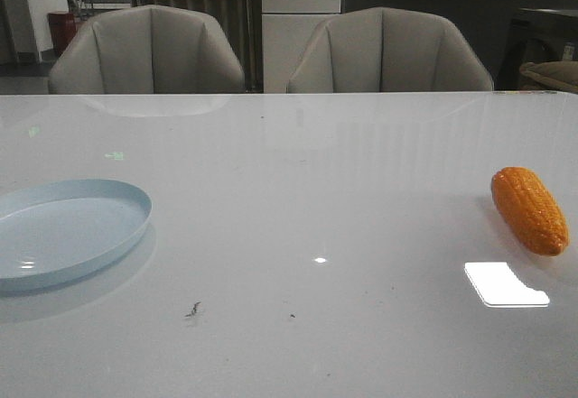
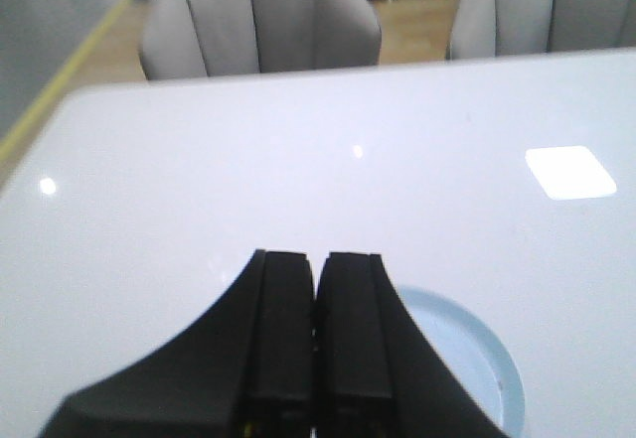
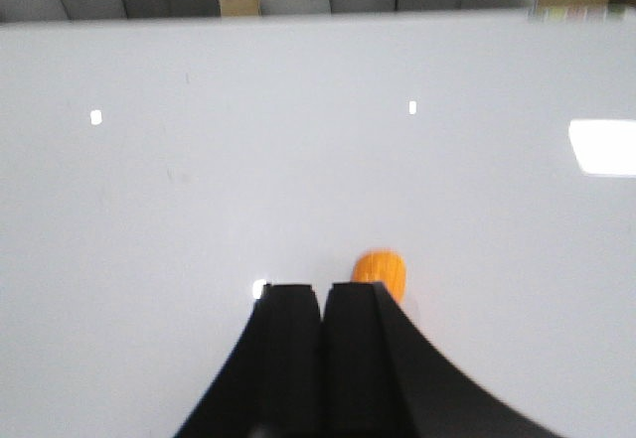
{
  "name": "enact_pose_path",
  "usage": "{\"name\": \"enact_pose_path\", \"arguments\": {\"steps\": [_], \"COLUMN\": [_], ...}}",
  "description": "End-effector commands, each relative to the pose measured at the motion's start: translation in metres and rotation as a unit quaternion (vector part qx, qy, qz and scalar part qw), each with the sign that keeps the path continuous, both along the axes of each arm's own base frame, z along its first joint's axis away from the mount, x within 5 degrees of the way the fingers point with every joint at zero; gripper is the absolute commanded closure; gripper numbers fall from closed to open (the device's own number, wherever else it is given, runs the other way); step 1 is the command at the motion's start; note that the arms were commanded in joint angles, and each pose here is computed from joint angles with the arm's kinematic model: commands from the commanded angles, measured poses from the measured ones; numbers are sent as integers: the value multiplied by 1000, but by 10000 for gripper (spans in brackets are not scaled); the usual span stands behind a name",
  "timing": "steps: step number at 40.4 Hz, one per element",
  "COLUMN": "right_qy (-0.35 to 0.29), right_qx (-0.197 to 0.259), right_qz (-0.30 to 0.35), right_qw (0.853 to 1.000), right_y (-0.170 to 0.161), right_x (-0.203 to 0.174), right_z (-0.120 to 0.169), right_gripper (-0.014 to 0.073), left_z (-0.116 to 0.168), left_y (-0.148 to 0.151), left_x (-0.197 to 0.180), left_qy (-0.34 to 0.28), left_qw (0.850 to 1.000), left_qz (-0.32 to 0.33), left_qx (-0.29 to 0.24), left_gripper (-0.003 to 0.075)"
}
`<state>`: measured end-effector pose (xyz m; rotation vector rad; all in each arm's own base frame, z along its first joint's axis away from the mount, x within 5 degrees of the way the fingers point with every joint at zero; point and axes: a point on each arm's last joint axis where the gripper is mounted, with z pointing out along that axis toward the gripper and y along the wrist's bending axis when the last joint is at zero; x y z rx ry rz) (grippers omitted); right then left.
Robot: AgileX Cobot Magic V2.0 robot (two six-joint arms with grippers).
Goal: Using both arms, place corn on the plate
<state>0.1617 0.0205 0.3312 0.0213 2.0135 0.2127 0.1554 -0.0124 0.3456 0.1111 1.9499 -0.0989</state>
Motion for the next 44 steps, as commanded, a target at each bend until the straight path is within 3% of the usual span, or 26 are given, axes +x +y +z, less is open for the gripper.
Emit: {"name": "enact_pose_path", "arguments": {"steps": [1,7,11,18,22,32,44], "right_qy": [24,79,91,105,106,110,119], "right_qx": [4,-1,-2,-5,-5,-5,-6], "right_qz": [0,2,1,2,2,3,4], "right_qw": [1000,997,996,994,994,994,993], "right_y": [2,4,4,4,4,5,5], "right_x": [13,28,33,38,38,37,36], "right_z": [-2,-19,-24,-29,-30,-30,-32], "right_gripper": [573,559,480,160,70,69,69], "left_z": [-3,-29,-39,-45,-48,-60,-85], "left_y": [-2,-2,-2,0,0,11,16], "left_x": [16,38,47,61,65,98,168], "left_qy": [30,113,137,128,133,220,365], "left_qw": [999,994,990,992,991,975,931], "left_qz": [-1,-7,-7,2,3,32,11], "left_qx": [-17,-5,4,5,4,-25,-32], "left_gripper": [630,588,491,277,261,264,264]}}
